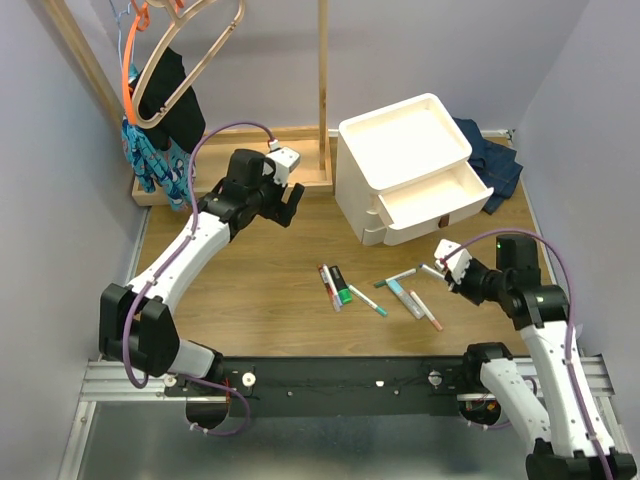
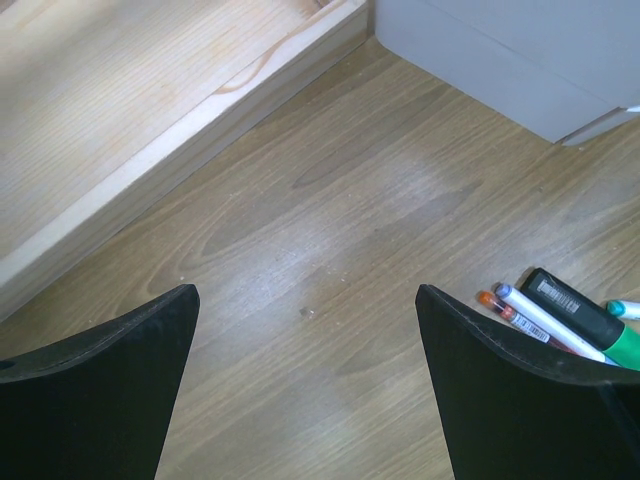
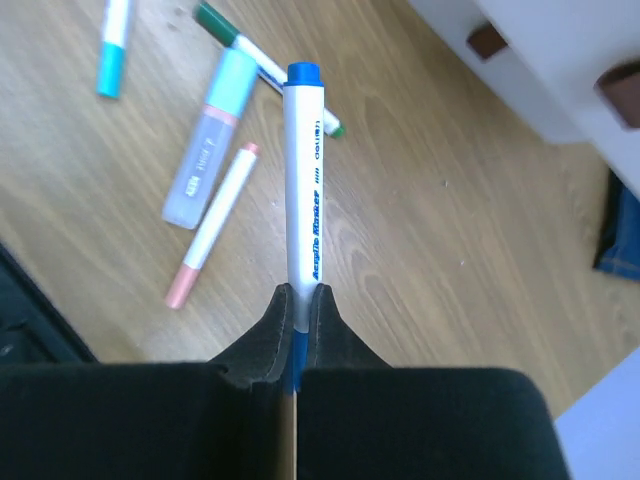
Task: Sort the stationery into containers
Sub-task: Pick up the pen from the center of the board, then place the pen in the drawer, then pick up the pen from the center of the board.
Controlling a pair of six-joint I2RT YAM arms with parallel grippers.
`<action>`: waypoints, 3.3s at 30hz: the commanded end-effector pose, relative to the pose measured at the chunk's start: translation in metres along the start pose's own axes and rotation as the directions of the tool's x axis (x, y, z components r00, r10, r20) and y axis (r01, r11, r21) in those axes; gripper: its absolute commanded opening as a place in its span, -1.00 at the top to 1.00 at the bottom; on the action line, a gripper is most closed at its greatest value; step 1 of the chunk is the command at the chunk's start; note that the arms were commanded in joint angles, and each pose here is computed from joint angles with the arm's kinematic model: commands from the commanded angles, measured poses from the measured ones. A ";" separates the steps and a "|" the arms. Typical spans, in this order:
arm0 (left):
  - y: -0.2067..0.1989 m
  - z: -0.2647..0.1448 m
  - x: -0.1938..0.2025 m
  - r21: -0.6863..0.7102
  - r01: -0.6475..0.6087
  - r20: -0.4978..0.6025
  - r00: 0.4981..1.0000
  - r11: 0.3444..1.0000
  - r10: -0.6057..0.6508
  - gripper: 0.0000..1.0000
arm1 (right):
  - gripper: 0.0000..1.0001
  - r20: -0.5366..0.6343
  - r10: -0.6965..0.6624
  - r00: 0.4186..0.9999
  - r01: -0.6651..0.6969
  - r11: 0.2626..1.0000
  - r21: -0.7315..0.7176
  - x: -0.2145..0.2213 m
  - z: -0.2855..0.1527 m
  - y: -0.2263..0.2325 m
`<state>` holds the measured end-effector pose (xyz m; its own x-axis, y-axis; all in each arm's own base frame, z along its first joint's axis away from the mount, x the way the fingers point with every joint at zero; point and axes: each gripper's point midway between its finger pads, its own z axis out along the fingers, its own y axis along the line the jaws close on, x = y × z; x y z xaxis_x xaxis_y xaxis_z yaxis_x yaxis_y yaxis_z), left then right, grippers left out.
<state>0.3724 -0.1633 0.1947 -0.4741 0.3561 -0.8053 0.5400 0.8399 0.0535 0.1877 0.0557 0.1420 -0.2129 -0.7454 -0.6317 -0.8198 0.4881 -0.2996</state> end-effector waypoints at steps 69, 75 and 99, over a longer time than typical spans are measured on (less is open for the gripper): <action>0.001 -0.021 -0.051 0.014 0.076 0.174 0.982 0.997 -0.078 -0.97 | -0.17 0.190 0.472 0.861 -0.468 0.881 -0.072 -0.134 -0.052 -0.066; 0.002 -0.022 -0.050 0.012 0.080 0.173 0.982 0.997 -0.081 -0.97 | -0.11 -0.051 0.429 0.902 -0.432 0.895 -0.109 -0.075 -0.024 -0.040; 0.022 -0.035 -0.039 -0.039 0.112 0.178 0.979 0.993 -0.103 -0.97 | -0.11 -0.242 0.120 0.963 -0.173 0.961 -0.215 -0.032 0.070 0.024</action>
<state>0.3822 -0.1443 0.2413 -0.4089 0.2114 -0.8877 0.4546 0.8907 0.0027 0.2127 0.1159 0.1172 -0.4711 -0.7276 -0.4987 -0.8428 0.5382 0.0108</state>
